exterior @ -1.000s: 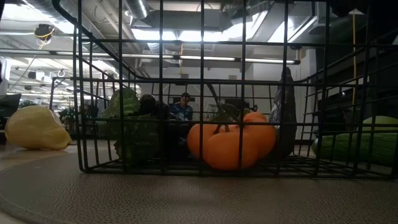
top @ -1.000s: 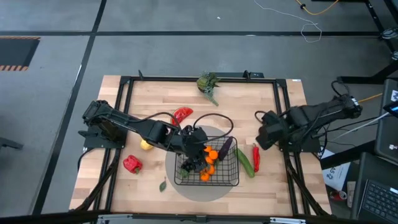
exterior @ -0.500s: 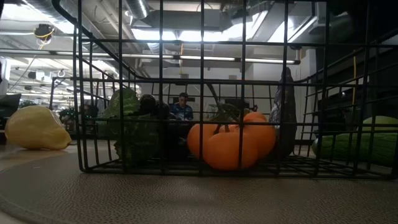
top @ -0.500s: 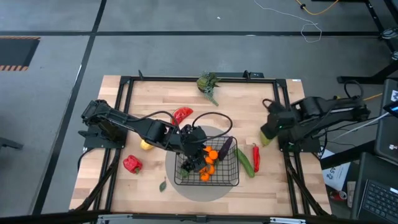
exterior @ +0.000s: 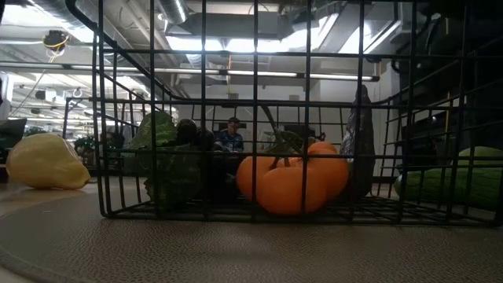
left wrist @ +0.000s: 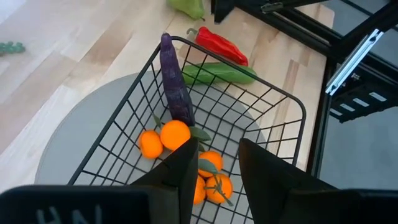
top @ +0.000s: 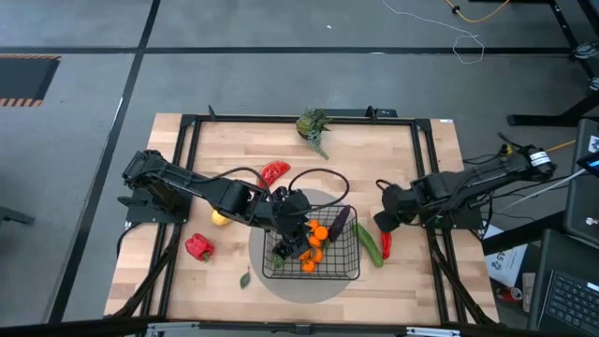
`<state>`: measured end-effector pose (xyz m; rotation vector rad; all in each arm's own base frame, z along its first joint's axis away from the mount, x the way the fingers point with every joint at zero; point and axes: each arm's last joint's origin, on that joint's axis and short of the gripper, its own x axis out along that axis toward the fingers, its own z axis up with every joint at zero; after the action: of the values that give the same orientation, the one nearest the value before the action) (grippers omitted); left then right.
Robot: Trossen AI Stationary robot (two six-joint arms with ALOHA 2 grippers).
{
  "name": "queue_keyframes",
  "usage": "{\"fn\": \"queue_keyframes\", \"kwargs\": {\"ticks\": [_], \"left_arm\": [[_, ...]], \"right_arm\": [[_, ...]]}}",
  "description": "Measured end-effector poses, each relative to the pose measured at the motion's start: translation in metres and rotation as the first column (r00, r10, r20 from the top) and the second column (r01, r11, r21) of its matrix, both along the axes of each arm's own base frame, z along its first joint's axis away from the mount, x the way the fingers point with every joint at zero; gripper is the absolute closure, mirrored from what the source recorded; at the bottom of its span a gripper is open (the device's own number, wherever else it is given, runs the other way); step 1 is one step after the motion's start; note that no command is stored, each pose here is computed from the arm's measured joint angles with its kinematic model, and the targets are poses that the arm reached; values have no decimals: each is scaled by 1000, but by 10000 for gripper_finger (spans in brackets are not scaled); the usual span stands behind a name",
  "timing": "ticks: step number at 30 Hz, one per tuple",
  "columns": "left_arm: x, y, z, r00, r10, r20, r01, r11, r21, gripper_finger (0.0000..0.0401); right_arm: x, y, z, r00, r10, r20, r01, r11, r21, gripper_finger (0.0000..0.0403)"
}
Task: Build produce basket
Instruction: Put the red chili pepper into the black wire basket
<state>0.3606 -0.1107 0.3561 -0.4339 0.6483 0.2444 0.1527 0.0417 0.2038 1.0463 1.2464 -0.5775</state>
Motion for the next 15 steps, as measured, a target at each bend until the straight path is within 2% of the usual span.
{"fn": "queue_keyframes", "kwargs": {"ticks": [2,6,9,15], "left_arm": [[0,0,0,1000,0,0,0,1000,0,291],[0,0,0,1000,0,0,0,1000,0,291],[0,0,0,1000,0,-3,0,1000,1,291],[1,2,0,1000,6,-3,-6,1000,1,291]], "right_arm": [[0,4,-9,999,-37,-4,37,999,13,269],[-4,11,-16,995,-91,-51,90,996,-21,269],[-2,18,-18,992,-125,-21,124,992,-39,269],[0,27,-29,985,-155,-82,147,984,-97,269]]}}
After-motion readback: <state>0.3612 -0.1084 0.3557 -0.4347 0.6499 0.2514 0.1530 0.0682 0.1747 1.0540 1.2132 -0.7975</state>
